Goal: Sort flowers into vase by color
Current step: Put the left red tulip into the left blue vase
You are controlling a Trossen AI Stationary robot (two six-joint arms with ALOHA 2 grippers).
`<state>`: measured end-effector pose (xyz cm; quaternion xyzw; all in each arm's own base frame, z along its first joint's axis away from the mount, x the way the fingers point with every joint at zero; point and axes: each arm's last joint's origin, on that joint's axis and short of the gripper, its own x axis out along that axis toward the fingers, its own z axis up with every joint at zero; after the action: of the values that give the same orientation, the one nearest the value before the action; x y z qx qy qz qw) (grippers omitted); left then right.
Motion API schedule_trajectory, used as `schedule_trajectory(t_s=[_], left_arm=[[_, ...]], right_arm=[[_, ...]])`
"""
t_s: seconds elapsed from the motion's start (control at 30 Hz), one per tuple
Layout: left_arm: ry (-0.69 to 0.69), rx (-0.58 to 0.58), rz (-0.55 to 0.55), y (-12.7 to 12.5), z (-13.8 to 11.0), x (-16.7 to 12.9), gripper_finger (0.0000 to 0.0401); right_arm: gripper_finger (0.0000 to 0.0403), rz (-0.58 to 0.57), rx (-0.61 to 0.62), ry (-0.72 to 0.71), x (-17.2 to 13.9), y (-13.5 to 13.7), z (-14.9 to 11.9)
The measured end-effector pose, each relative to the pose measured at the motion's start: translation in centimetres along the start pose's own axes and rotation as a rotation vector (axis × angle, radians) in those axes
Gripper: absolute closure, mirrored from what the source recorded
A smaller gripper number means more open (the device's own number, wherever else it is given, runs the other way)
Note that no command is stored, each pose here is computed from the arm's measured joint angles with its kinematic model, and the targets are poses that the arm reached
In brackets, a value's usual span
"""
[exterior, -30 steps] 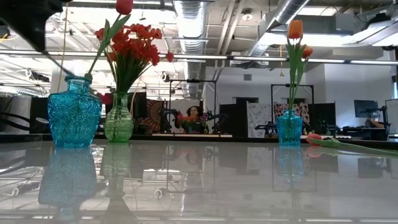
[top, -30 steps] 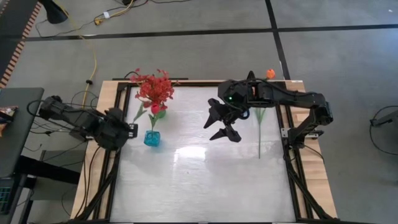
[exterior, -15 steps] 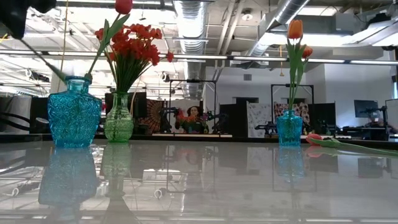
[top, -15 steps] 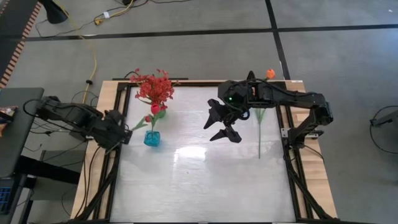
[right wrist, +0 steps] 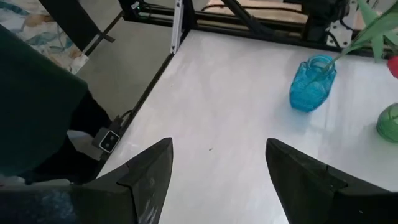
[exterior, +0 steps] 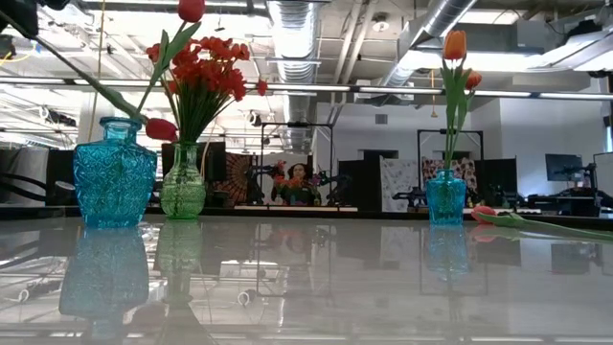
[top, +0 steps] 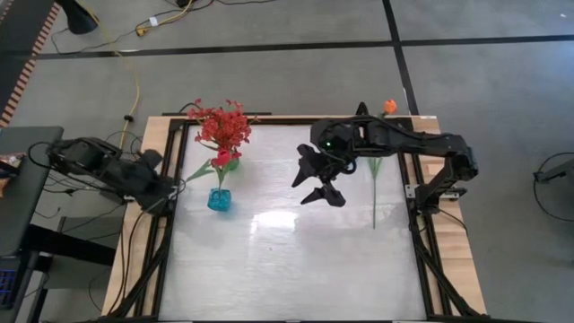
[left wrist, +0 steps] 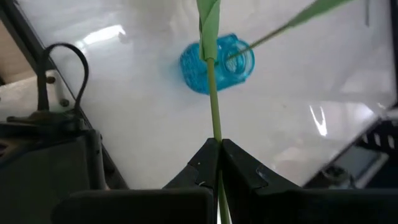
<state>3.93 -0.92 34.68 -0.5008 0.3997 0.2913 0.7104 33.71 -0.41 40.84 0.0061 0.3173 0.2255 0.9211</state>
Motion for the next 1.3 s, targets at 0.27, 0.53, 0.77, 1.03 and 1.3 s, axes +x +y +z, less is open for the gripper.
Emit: schedule_trajectory(t_s=[0.27,0.53,0.77,1.03,1.3], left_arm=[[0.108,0.088,-0.080,1.5,-0.2,-0.9,0.0401],[0.020,0.180,-0.181,2.4,0.2,-1.7,0.0401],[-0.045,0.200,-0.219,3.3,0.4,-2.1,0.0401],[0.032,0.197,-0.207,3.9,0.3,-2.6,0.0401],[0.261,0.235,-0.287,4.0,-0.1,-3.8,0.0401]], right_arm=[[0.0119,0.001,0.013,0.005,0.5,-0.2,0.0],[0.0119,-0.002,0.046,0.000,0.4,-0.3,0.0],[0.0119,-0.002,0.059,-0.001,0.4,-0.3,0.0],[0.0119,-0.005,0.057,-0.014,0.4,-0.4,0.1],[0.0119,-0.016,0.056,-0.032,0.2,-0.7,0.3]])
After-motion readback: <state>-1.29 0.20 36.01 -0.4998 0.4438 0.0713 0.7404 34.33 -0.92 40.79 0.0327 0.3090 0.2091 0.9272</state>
